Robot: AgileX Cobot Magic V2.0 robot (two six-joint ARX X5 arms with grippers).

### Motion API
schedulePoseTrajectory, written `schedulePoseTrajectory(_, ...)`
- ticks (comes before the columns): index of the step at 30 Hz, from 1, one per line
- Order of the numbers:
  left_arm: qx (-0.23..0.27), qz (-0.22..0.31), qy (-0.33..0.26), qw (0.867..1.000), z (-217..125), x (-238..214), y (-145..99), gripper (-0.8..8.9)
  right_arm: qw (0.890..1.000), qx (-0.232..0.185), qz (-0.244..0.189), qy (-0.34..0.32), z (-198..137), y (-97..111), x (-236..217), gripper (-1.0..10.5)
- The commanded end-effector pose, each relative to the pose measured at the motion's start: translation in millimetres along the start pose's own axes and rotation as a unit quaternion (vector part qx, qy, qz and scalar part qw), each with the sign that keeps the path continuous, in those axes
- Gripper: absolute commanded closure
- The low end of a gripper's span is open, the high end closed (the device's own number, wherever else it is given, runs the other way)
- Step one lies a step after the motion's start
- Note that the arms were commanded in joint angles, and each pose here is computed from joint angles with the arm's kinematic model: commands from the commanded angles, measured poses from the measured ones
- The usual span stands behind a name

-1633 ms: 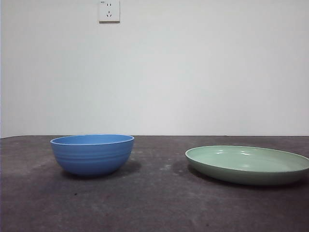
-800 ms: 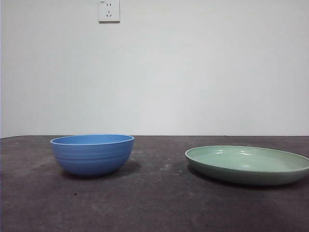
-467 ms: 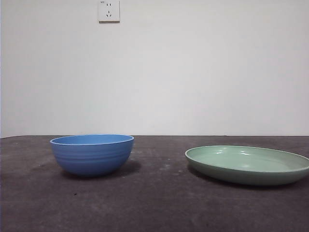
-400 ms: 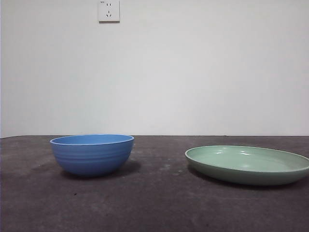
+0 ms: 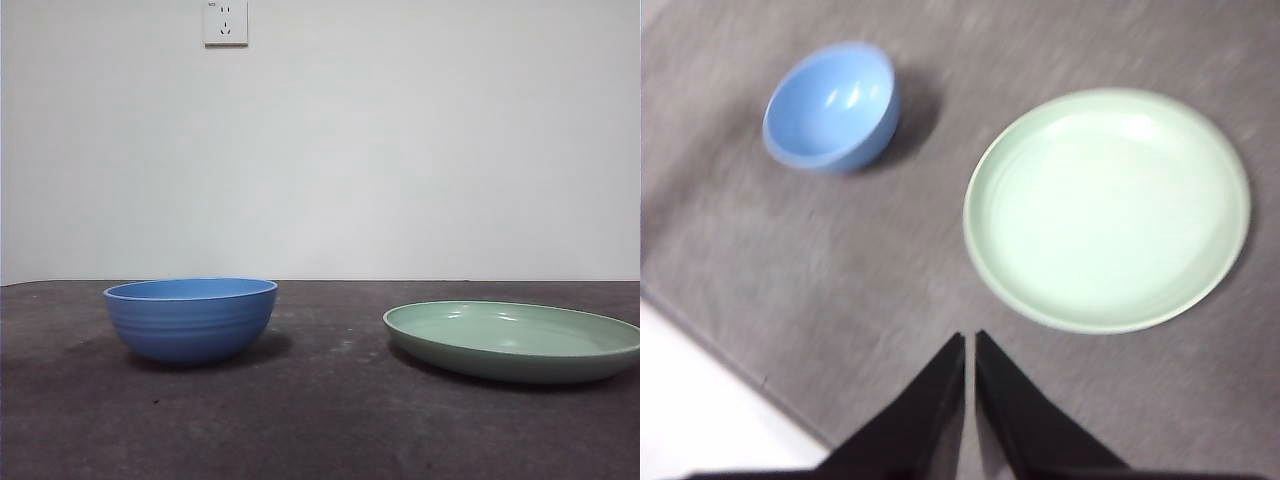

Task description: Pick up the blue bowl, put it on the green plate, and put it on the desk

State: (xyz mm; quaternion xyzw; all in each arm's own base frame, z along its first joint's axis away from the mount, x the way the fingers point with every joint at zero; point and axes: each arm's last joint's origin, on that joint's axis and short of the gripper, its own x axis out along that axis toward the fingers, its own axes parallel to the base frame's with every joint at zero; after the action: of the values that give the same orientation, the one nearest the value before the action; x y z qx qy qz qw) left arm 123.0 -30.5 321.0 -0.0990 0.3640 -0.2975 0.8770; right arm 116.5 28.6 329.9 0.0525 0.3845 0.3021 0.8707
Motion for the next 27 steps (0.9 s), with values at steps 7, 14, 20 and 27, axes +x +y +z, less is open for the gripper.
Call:
schedulePoseTrajectory(7,0.022,-0.012,0.001,1.0,4.0,-1.5,-5.5,7.89,0.999,-0.03,0.018,0.006,1.7,7.2,-0.6,9.3)
schedulePoseTrajectory(14,0.021,-0.012,0.001,1.0,4.0,-1.5,-5.5,4.81,1.0,-0.024,0.018,0.006,1.7,7.2,-0.6,7.6)
schedulePoseTrajectory(20,0.02,-0.012,0.001,1.0,4.0,-1.5,-5.5,4.28,1.0,-0.024,0.018,0.006,1.7,7.2,-0.6,5.5)
schedulePoseTrajectory(27,0.019,-0.012,0.001,1.0,4.0,-1.5,-5.5,4.29,1.0,-0.024,0.018,0.006,1.7,7.2,-0.6,5.5)
